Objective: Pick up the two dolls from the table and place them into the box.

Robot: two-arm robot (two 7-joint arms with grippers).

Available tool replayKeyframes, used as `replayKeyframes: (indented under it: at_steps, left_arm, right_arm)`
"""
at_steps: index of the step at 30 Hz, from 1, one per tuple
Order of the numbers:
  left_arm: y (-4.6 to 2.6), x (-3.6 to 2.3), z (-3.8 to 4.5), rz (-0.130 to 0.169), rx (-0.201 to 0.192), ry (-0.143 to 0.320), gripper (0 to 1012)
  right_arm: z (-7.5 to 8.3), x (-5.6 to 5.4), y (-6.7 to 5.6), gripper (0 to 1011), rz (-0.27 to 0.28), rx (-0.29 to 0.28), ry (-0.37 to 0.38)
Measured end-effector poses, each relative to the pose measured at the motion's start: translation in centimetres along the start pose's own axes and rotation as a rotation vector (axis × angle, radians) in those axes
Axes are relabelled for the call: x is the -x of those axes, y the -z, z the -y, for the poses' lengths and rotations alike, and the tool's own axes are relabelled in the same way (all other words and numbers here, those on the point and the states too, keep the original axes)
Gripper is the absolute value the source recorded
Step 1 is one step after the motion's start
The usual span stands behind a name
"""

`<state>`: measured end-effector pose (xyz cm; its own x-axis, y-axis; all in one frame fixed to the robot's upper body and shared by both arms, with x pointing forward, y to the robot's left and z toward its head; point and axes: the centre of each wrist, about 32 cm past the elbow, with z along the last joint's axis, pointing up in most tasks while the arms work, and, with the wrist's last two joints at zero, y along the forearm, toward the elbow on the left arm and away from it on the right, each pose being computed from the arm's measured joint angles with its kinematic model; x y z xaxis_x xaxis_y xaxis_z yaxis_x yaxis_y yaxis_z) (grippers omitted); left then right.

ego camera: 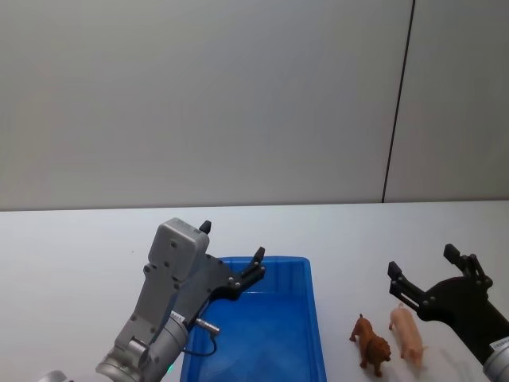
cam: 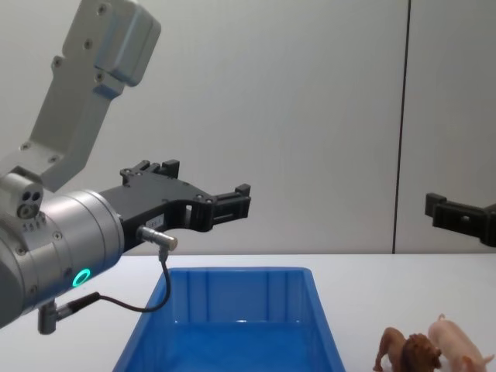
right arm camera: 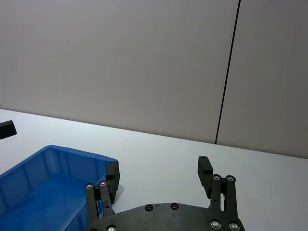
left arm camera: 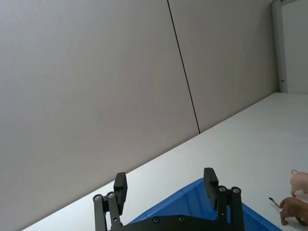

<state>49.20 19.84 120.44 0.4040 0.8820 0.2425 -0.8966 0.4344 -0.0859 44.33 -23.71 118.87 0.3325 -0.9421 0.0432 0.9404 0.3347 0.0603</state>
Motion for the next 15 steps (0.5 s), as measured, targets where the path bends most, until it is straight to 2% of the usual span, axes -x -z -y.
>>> replayKeyframes:
  at_steps: [15]
  left_arm:
    - [0.00,0.00,0.00,0.000,0.000,0.000,1001]
  right_arm:
    - [0.00,0.00,0.00,1001,0.000,0.000,0.000]
